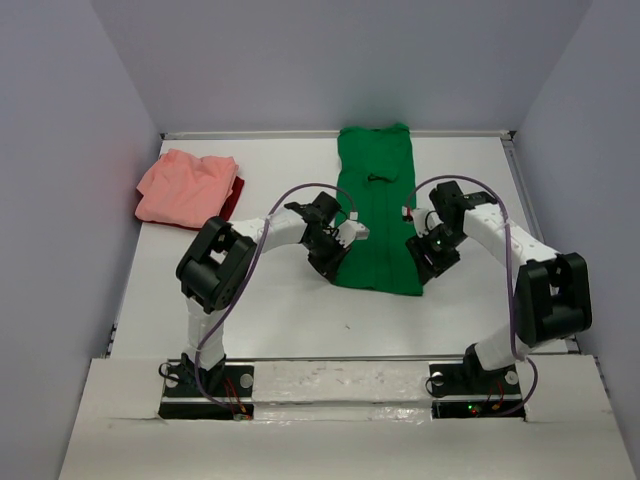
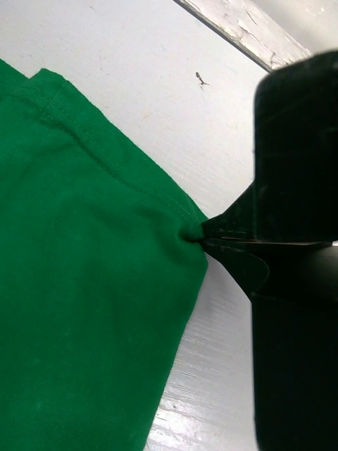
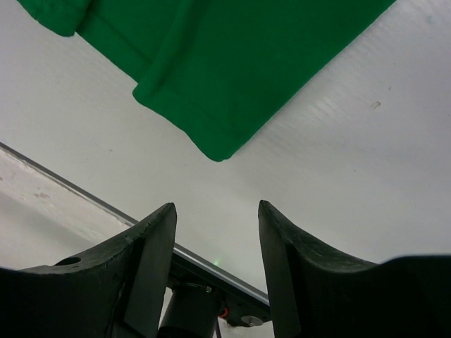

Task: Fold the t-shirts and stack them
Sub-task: Fold the tshirt

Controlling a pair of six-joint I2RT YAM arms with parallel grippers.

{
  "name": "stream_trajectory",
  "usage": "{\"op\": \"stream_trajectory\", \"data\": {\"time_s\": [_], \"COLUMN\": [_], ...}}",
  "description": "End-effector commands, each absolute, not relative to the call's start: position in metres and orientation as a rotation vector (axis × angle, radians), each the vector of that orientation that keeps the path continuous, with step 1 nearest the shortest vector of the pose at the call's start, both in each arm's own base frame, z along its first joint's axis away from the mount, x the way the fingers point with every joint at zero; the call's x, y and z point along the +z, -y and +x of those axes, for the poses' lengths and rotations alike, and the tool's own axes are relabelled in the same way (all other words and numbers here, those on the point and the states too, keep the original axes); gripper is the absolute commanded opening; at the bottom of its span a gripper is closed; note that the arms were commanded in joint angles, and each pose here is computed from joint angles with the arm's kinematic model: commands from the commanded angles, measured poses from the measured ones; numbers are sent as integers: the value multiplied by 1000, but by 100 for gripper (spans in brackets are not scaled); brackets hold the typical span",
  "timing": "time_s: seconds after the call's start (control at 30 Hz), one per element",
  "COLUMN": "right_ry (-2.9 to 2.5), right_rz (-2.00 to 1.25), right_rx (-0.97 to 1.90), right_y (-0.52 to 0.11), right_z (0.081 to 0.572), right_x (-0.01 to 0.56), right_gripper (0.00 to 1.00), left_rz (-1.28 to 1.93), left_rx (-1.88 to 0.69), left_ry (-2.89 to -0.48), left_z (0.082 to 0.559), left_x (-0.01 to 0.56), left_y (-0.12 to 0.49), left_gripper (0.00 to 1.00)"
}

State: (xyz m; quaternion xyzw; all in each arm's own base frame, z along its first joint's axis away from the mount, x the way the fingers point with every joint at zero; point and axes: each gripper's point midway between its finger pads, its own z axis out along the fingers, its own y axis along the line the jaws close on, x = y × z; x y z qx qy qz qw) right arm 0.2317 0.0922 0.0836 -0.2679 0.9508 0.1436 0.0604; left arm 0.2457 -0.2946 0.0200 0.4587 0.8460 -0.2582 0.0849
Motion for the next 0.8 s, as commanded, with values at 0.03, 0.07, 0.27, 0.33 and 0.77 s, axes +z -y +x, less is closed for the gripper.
{"op": "stream_trajectory", "data": {"time_s": [0.03,0.07,0.27,0.33,0.77], "right_ry": [-2944,-2953,-2990,-3019,-3085], "right_rz": [-926,-934,-965,-948,-849], "right_rx": [398,395,418,447,544], "right_y": [-79,-78,-78,-81,-97], "right_z": [217,216,217,218,236], "right_x": [76,74,58,53,29], "right_gripper": [56,56,56,56,57], "left_rz": [1428,1430,1417,1412,1407], "left_rx": [-744,-744,-735,-736,-744], "left_ry": [-2582,-2580,-2561,-2555,-2532], "left_z": [229,229,231,232,235], "left_x": [9,9,15,17,23], "left_y": [282,283,283,283,287], "left_gripper": [1,1,1,1,0]}}
